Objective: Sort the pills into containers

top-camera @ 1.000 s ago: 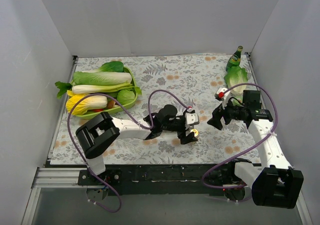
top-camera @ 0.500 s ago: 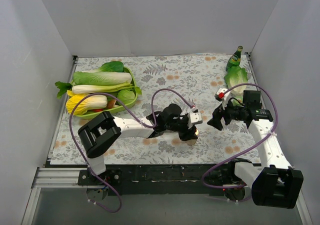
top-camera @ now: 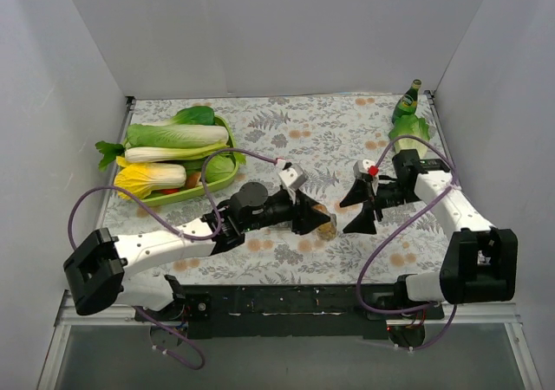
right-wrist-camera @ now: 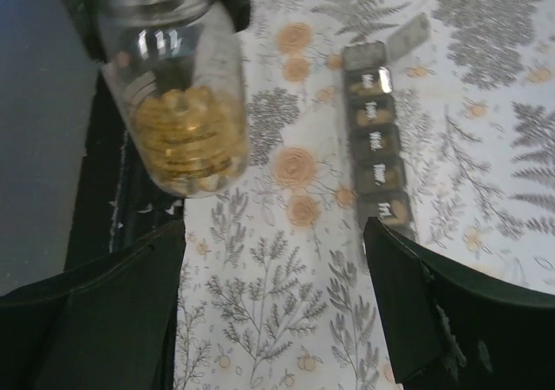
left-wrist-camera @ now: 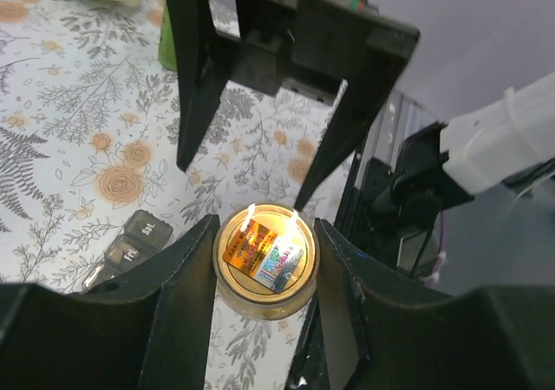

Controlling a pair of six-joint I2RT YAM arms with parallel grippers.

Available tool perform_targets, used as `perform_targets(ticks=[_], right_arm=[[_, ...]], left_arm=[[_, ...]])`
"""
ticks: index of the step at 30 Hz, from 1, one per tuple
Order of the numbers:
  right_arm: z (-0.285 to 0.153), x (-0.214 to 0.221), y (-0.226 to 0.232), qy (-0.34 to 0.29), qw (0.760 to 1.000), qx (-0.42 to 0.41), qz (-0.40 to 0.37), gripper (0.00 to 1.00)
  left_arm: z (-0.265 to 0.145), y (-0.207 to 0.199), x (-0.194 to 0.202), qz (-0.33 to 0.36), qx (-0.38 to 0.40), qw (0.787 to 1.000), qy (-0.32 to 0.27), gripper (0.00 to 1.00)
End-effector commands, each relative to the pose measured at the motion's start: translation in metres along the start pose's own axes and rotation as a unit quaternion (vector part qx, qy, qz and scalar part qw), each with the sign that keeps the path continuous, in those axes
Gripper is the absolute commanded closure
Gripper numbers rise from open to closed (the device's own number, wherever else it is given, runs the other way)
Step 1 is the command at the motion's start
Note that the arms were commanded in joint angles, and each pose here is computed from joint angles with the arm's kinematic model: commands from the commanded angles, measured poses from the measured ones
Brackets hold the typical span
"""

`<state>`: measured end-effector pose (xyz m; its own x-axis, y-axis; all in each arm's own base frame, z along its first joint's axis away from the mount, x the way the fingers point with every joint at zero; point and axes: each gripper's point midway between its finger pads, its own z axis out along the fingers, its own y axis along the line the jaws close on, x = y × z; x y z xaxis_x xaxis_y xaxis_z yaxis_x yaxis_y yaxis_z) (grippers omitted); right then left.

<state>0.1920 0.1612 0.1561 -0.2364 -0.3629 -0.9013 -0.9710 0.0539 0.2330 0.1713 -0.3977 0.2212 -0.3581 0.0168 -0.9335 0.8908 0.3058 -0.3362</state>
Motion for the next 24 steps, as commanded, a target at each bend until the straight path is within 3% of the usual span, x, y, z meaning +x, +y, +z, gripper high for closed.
perform_targets(ticks=[1, 5, 6, 7, 9, 12, 16, 24], right_arm=[[0.016, -0.044, 0.04, -0.049, 0.992, -0.085, -0.078, 0.09], [0.034, -0.065, 0.04, -0.021, 0.99, -0.071, -0.119, 0.08], [0.039, -0.068, 0.043, -0.018, 0.994, -0.068, -0.088, 0.08], [0.047, -0.076, 0.045, -0.022, 0.99, -0.073, -0.118, 0.07], [0.052, -0.081, 0.049, -0.02, 0.994, -0.085, -0.067, 0.03], [0.062, -0.086, 0.036, -0.029, 0.995, -0.073, -0.054, 0.03], [0.071, -0.094, 0.029, -0.031, 0.997, -0.07, 0.019, 0.12], [0.077, -0.105, 0.025, -0.044, 0.996, -0.071, 0.039, 0.34]], left_arm=[[-0.019, 0.02, -0.028, -0.116, -0.089, 0.987, -0.067, 1.0], [-0.029, 0.029, -0.042, -0.13, -0.118, 0.98, -0.089, 1.0], [-0.03, 0.029, -0.046, -0.131, -0.121, 0.979, -0.095, 1.0], [-0.03, 0.03, -0.048, -0.133, -0.125, 0.978, -0.1, 1.0], [-0.034, 0.032, -0.06, -0.14, -0.133, 0.974, -0.121, 1.0], [-0.038, 0.032, -0.074, -0.154, -0.136, 0.967, -0.151, 1.0], [-0.047, 0.039, -0.086, -0.177, -0.153, 0.953, -0.192, 1.0], [-0.065, 0.053, -0.094, -0.211, -0.184, 0.927, -0.25, 1.0]])
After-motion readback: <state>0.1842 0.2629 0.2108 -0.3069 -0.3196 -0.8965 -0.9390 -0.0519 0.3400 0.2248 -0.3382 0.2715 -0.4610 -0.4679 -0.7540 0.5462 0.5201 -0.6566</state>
